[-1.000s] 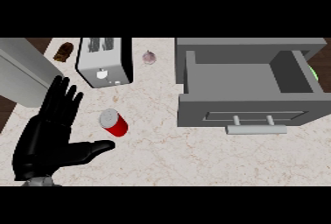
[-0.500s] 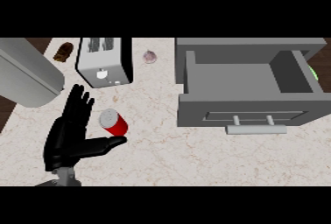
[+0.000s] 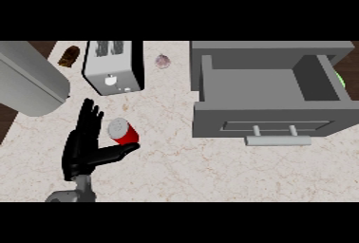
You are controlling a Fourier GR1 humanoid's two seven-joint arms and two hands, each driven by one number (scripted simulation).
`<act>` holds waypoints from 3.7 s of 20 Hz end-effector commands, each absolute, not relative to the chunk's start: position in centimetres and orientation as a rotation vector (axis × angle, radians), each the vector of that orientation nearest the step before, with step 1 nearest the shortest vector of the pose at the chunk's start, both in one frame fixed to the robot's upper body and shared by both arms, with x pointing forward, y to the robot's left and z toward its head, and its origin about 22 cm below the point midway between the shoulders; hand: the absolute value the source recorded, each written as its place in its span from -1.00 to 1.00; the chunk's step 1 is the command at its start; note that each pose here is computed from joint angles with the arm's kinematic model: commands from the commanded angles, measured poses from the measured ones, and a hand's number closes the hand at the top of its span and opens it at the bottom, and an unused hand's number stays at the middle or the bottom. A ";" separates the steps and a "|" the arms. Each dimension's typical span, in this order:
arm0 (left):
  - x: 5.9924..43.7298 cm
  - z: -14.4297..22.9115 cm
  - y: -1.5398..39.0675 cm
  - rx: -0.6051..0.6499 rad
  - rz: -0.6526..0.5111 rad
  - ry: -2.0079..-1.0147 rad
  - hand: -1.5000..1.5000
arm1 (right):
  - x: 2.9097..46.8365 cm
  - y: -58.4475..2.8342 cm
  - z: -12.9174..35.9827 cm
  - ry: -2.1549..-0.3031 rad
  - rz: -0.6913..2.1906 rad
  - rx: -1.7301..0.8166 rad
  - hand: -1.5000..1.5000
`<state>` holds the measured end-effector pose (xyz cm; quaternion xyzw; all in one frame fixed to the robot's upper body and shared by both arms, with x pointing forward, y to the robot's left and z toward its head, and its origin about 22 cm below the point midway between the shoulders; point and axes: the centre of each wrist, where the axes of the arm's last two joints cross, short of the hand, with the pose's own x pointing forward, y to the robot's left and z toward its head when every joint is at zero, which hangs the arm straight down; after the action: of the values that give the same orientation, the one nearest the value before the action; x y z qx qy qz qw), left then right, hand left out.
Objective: Pick up the can, place it into the drawer and close the drawer
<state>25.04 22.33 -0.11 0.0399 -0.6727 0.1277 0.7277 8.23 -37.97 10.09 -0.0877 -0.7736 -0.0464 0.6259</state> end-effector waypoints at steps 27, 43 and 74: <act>25.6 -13.1 24.1 0.029 0.350 -1.393 -1.00 | 4.9 -38.8 10.1 -1.793 -0.103 -0.187 -1.00; 29.7 -11.4 23.2 -0.186 0.365 -1.423 1.00 | 6.0 -37.6 11.3 -1.766 -0.110 -0.165 -1.00; 32.3 7.3 18.0 -0.220 0.182 -1.696 1.00 | 5.3 -36.6 12.0 -1.782 -0.147 -0.168 -1.00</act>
<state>32.53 18.89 4.65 -0.1007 -0.7409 0.0903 0.6579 5.55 -36.62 12.03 -0.0751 -0.7758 -0.0593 0.6236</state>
